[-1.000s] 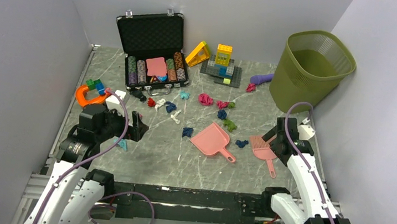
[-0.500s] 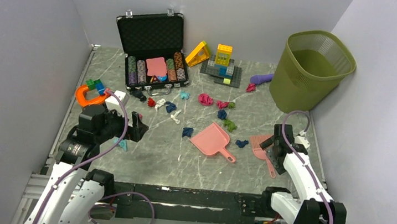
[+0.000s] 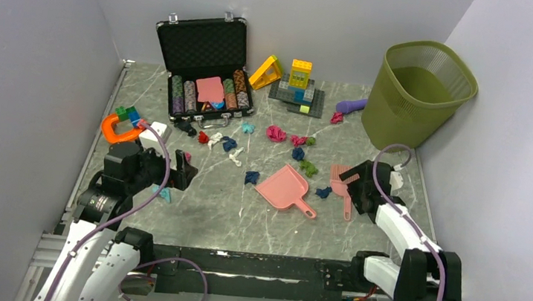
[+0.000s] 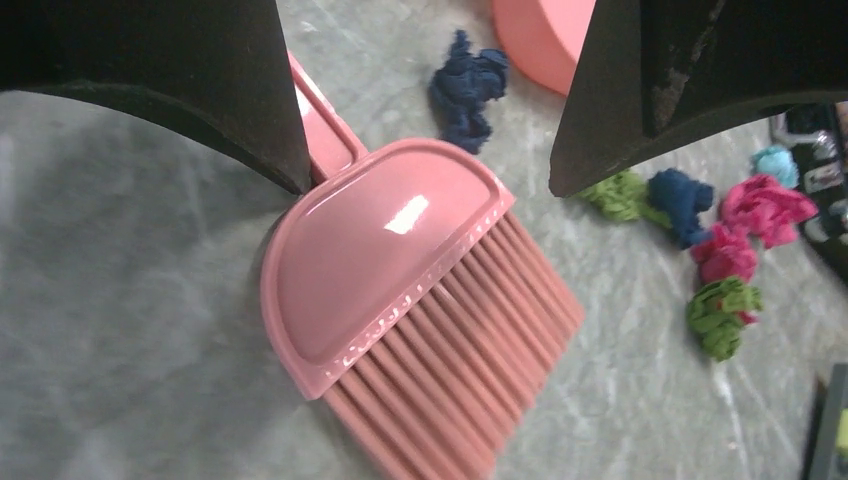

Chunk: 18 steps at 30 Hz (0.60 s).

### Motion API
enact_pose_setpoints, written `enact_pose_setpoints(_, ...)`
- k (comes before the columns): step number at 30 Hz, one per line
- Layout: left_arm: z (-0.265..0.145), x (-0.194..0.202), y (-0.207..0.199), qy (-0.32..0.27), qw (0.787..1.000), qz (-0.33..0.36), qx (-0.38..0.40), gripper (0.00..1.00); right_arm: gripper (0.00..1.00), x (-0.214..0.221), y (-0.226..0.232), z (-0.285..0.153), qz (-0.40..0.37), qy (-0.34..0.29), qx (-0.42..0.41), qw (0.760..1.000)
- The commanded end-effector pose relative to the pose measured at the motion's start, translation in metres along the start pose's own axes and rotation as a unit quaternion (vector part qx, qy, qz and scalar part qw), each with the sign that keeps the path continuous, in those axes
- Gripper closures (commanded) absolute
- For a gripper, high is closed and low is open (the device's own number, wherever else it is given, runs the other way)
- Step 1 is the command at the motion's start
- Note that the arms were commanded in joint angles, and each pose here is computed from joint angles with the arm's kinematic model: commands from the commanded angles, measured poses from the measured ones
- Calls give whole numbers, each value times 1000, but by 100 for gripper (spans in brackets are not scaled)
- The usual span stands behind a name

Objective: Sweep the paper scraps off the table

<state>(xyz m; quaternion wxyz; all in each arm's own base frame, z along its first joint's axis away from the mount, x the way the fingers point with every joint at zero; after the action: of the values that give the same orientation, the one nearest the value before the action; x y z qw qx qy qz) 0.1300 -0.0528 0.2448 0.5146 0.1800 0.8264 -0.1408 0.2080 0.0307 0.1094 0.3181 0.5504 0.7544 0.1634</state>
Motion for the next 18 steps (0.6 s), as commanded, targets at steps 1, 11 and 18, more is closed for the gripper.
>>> enact_pose_setpoints(1, -1, -4, 1, -10, 1000, 0, -9, 1, 7, -8, 53, -3, 2, 25, -106, 994)
enact_pose_setpoints(11, -1, -4, 0, -12, 1000, 1, -8, 1, 7, -36, 82, -50, -70, -41, -113, 990)
enact_pose_setpoints(18, -2, -5, -2, -18, 1000, 5, 6, 1, 9, -29, 46, -60, -189, -54, -19, 980)
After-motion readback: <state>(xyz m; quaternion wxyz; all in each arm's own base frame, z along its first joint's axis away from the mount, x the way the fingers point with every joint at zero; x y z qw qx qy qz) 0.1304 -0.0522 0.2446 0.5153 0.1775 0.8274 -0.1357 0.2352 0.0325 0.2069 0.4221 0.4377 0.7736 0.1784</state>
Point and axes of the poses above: each gripper's point midway between its finger pads, its own z axis out along the fingers, its own y axis along the line the jaws close on, x = y × z, the point moved 10 cm from there along -z, back along the fingers, and after that the axes turned 14 degrees about z, right-handed, at the moved point
